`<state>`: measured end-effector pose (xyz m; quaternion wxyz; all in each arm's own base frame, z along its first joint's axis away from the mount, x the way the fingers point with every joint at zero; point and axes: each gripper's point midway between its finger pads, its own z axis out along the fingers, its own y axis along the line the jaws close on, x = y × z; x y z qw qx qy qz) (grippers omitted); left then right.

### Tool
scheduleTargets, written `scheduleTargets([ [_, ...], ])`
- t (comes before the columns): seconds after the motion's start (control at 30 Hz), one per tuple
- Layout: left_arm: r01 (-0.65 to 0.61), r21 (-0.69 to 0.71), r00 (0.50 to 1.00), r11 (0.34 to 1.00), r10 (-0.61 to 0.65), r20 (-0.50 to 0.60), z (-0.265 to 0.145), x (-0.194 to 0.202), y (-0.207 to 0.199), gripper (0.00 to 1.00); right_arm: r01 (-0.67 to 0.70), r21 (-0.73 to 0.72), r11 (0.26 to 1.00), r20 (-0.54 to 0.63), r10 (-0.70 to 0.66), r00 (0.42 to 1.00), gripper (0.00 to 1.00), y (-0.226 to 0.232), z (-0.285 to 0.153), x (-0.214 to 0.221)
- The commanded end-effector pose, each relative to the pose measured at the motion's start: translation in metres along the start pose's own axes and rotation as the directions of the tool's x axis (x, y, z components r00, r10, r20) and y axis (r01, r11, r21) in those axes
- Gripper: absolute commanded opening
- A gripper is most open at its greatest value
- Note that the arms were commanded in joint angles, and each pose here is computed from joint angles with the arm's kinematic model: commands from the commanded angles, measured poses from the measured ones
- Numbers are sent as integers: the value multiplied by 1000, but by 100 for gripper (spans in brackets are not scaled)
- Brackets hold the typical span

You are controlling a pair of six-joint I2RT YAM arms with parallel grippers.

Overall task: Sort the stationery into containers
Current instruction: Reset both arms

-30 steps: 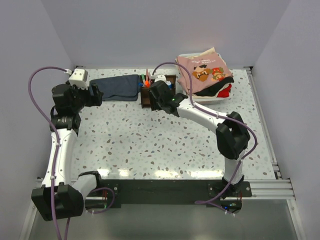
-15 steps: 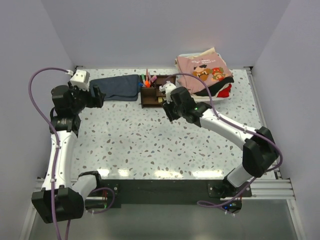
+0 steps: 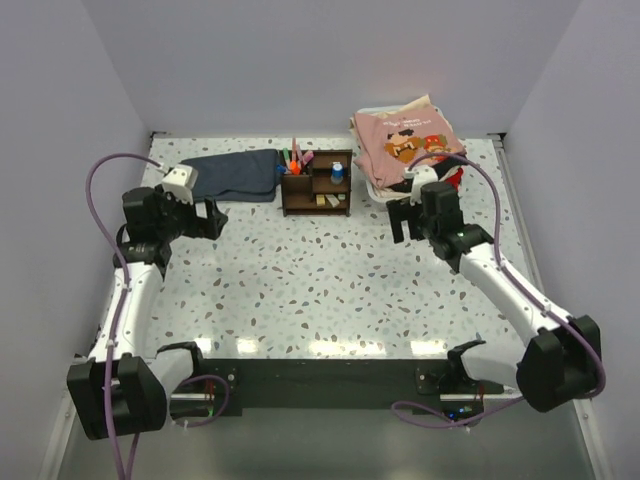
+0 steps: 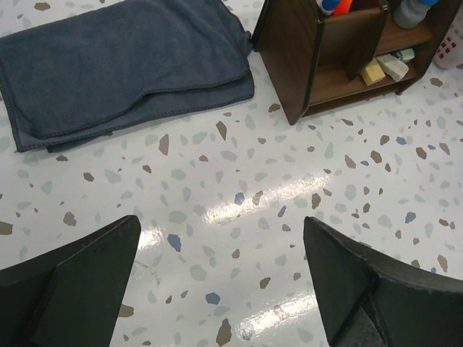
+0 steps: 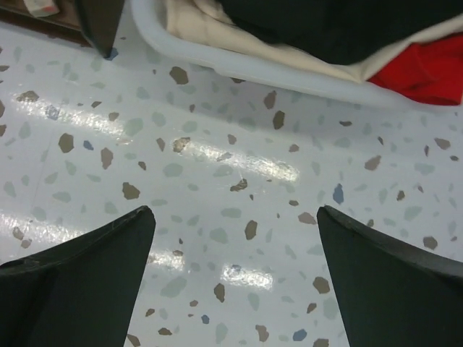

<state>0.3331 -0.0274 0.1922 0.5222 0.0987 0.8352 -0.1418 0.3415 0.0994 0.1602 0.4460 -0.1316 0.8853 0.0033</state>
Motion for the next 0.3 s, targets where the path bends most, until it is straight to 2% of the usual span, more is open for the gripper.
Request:
scheduleTargets([
  [0.0,-54,0,998,999,54,8,13,2,7,100,-23,125,992,47,17,999,99,-28,-25,2],
  [0.27,-68,3,997,998,69,-44,35,12,19,100,-86,220,972,37,80,996,99,-51,-38,26],
])
